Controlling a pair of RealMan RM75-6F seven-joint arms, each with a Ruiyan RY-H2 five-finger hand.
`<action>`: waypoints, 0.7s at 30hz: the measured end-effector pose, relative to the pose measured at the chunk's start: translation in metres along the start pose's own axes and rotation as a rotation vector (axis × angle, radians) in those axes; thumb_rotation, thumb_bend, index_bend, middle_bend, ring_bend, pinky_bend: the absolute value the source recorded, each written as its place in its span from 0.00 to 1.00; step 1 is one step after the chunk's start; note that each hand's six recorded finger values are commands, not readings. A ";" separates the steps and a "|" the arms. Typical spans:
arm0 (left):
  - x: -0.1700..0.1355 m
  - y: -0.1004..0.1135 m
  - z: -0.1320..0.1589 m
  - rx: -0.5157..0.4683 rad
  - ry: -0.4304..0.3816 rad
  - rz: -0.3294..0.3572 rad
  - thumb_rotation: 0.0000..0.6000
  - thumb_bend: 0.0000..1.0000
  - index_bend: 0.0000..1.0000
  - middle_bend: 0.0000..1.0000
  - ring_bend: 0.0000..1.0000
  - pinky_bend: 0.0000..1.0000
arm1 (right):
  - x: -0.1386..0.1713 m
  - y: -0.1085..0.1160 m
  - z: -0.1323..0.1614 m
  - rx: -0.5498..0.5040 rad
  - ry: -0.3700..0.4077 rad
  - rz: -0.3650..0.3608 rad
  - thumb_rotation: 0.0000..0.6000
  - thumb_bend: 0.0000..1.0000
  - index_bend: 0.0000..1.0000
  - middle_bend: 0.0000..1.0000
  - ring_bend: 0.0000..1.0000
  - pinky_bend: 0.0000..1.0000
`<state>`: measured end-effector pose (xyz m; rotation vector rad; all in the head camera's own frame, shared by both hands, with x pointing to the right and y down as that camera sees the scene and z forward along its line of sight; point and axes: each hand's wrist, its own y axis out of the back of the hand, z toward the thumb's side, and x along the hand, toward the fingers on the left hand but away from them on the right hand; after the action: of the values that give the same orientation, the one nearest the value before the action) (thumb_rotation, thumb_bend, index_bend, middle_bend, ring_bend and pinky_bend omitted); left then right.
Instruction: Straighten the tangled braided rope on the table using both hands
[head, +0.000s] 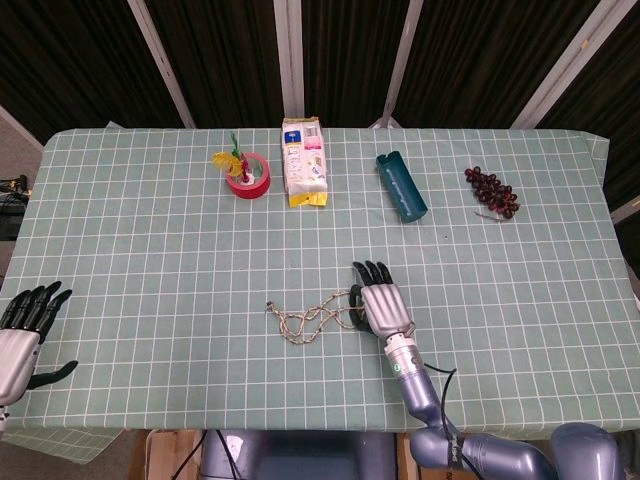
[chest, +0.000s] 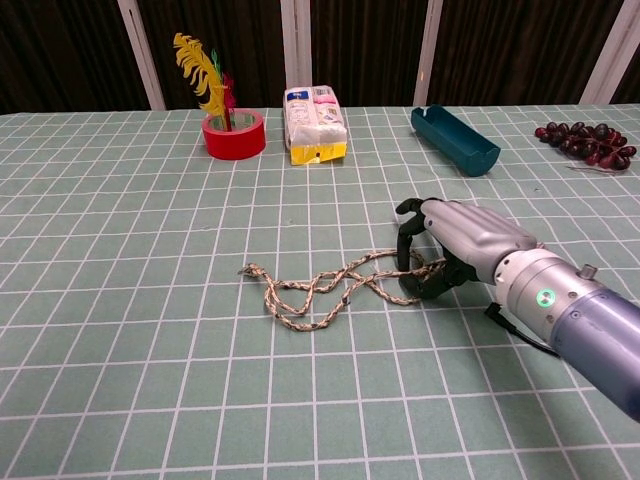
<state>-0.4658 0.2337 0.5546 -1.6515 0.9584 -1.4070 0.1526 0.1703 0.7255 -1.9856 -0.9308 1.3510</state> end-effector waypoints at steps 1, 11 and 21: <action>0.000 0.000 0.000 0.001 -0.001 -0.001 1.00 0.01 0.00 0.00 0.00 0.00 | 0.000 0.000 0.000 -0.001 0.000 0.000 1.00 0.45 0.62 0.13 0.00 0.00; 0.002 -0.003 0.010 0.012 -0.024 -0.021 1.00 0.03 0.03 0.00 0.00 0.00 | 0.009 0.022 0.007 -0.052 0.026 -0.035 1.00 0.45 0.64 0.13 0.00 0.00; 0.026 -0.001 0.050 0.005 -0.112 -0.045 1.00 0.12 0.20 0.00 0.00 0.00 | 0.020 0.044 0.012 -0.102 0.035 -0.052 1.00 0.45 0.64 0.13 0.00 0.00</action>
<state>-0.4129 0.2147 0.5613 -1.7385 0.8586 -1.3294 0.1564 0.1607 0.6767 -2.0391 -1.0461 1.2586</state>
